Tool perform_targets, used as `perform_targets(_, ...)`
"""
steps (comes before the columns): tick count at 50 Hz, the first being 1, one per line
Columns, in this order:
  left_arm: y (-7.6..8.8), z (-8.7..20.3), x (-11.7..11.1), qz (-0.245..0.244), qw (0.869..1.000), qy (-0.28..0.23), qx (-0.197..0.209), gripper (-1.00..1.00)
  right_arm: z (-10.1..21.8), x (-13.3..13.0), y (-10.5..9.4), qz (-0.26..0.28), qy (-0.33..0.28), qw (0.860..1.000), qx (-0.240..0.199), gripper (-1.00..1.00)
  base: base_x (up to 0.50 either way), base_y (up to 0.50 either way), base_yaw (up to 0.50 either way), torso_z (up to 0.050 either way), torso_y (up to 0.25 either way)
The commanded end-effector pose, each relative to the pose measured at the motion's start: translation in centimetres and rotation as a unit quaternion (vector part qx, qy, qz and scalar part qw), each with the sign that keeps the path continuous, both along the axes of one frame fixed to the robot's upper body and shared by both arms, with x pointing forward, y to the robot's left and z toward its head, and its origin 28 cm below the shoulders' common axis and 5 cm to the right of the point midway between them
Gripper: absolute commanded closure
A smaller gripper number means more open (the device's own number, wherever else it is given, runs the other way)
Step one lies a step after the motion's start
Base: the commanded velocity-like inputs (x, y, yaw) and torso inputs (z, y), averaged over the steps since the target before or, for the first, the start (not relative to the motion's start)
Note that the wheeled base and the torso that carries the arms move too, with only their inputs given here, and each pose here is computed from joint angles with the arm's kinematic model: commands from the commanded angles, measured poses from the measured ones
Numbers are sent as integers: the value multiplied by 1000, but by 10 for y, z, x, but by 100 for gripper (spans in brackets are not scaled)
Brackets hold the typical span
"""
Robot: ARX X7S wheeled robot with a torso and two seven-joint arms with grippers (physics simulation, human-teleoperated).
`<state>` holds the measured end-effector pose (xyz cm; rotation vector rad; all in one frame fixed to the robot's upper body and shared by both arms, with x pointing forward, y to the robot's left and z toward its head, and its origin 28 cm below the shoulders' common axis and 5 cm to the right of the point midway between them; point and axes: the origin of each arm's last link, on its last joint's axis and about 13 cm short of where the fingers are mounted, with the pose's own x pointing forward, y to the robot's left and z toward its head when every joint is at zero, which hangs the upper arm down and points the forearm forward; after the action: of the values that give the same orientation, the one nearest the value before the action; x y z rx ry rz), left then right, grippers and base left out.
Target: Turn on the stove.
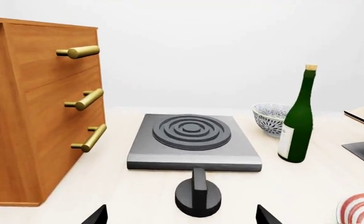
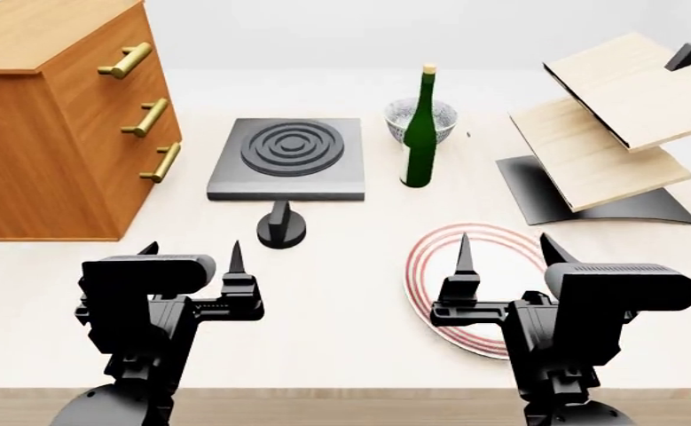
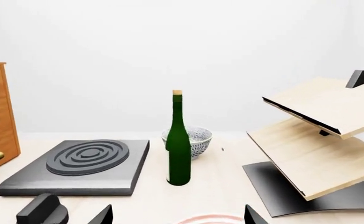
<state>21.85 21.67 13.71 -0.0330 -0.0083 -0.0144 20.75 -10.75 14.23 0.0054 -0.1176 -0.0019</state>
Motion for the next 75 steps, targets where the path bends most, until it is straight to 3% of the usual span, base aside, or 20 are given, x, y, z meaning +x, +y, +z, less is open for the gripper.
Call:
perform_targets(1,1,0,0,3,1000,-4,-1,-100,1,0,0,1,-3,1000,6,-100,500,0,0,0,0)
perform_targets(24,3,-9,5,-3,1000,-16,11,-100,-7,1,0,-10,7,1000,-8,-100,365,0,0,0,1)
perform_targets(32,17,-44,43,53,997,-17,48,-100,-10,1,-1,-16,8,1000,-11,-100,0,0,0,0,0)
perform_targets(48,33,-113,81,109,990,16,84,-100,-11,0,0,-18,7,1000,-12,-100,0,0,0,0,0)
perform_targets(64,23,-135,88,101,991,35,78,-100,-14,-2,1,-14,7,1000,-11,-100,0,0,0,0,0)
perform_targets(75,6,-140,101,82,993,43,73,-100,-17,-4,1,-11,12,1000,-9,-100,0,0,0,0,0)
